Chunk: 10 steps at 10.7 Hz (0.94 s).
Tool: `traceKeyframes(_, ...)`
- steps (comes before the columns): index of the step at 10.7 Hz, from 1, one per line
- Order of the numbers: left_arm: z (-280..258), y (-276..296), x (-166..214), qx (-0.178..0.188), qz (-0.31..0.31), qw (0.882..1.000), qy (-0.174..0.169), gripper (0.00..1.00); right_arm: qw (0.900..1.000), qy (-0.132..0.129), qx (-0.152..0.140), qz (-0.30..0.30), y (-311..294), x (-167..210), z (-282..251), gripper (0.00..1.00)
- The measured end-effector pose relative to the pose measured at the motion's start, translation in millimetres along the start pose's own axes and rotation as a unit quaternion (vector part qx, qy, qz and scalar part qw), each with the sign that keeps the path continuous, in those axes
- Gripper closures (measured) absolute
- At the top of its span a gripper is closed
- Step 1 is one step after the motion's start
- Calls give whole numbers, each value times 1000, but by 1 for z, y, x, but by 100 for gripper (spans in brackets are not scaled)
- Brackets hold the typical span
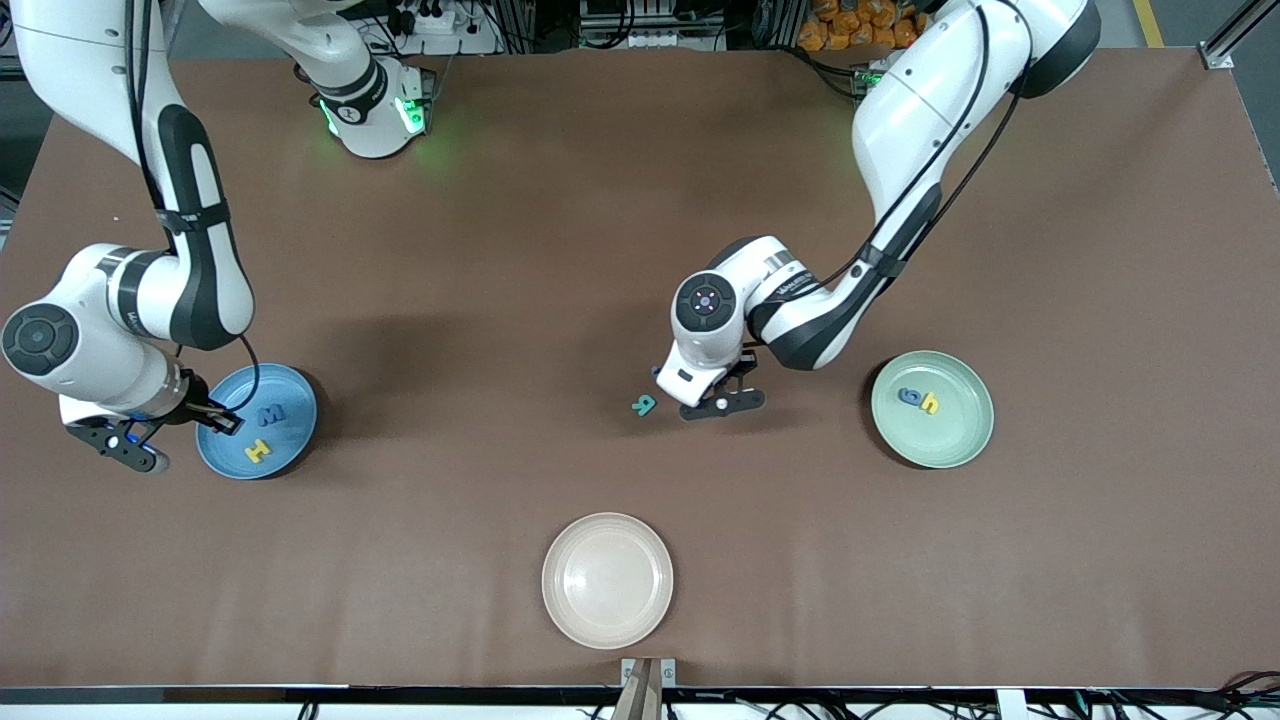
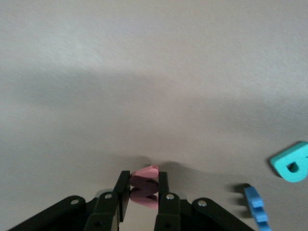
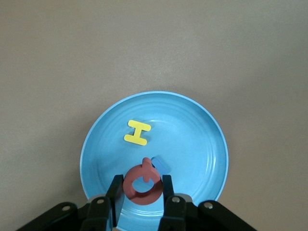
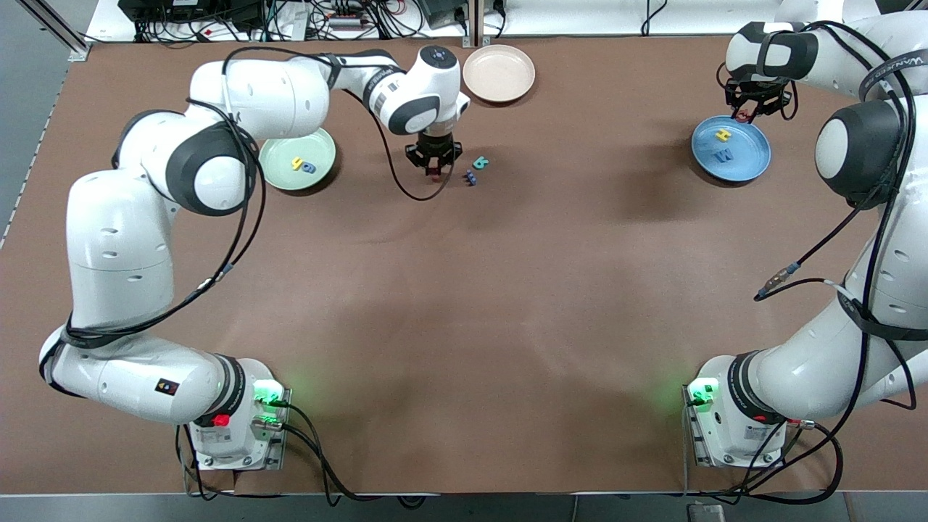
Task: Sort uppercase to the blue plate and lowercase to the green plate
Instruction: 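Release the a onto the blue plate while the left gripper carries the w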
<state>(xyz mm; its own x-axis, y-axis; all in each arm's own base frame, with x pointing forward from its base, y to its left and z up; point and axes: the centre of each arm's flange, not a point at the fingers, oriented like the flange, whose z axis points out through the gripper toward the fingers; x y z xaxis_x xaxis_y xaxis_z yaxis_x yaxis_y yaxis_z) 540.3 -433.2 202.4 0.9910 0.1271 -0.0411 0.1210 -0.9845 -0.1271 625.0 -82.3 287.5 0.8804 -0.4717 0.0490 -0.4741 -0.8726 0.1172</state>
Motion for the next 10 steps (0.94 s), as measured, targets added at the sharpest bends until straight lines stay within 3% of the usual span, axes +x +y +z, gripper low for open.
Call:
traceKeyframes(3, -16, -44, 28, 17, 39, 999, -6, 73, 1000, -2, -1, 2, -4, -3, 1, 63)
traceKeyframes(6, -30, -124, 55, 34, 92, 995, -14, 73, 1000, -26, -10, 5, 1, -12, 14, 63)
traceKeyframes(7, -33, -158, 63, 37, 108, 993, -20, 73, 999, -35, -13, 6, 2, -15, 17, 56)
traceKeyframes(10, -36, -258, 82, 11, 144, 989, -33, 73, 999, -37, -14, 4, 0, -17, 18, 15)
